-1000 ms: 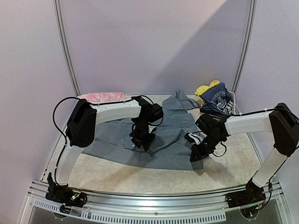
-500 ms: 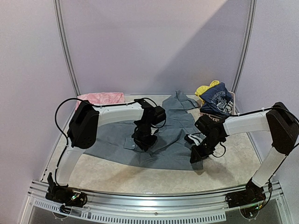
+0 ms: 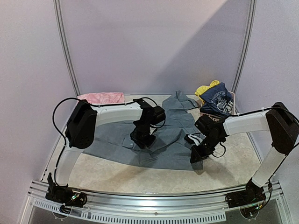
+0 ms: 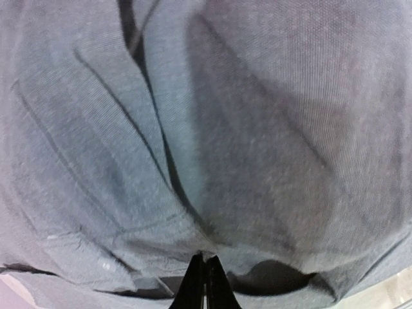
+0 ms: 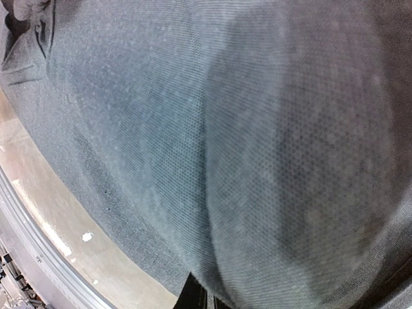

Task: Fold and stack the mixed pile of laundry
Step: Adjust the 1/3-folded shirt at the center of the board.

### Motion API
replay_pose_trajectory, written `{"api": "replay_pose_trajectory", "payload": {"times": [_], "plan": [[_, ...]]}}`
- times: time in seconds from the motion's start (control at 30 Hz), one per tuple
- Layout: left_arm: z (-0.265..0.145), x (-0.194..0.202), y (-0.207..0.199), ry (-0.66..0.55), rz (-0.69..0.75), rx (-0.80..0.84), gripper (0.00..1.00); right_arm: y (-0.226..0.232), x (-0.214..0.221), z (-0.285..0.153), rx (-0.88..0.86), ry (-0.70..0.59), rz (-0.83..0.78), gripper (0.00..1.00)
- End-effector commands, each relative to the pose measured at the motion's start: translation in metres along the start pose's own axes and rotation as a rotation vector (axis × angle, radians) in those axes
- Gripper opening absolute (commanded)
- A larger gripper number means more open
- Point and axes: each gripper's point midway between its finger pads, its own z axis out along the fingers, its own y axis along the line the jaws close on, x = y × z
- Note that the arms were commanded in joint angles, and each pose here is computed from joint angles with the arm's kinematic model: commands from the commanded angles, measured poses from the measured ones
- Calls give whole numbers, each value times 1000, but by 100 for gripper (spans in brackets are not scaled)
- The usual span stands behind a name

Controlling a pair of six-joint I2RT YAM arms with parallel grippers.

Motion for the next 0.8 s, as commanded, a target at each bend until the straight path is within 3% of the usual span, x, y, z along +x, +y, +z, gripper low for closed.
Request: {"api": "replay_pose_trajectory", "payload": {"times": [0.0, 0.23, 0.53, 0.77], "plan": [[-38, -2, 11, -90, 41, -41, 0, -12, 14, 11, 46, 60, 19, 5], [-68, 13, 45, -129, 106, -149, 0, -18, 20, 18, 66, 100, 51, 3], [-95, 47, 121, -155, 90, -290, 0, -22, 25, 19, 82, 128, 68, 2], [-108, 71, 166, -208, 84, -373, 0, -19, 19, 16, 73, 125, 63, 6]]}}
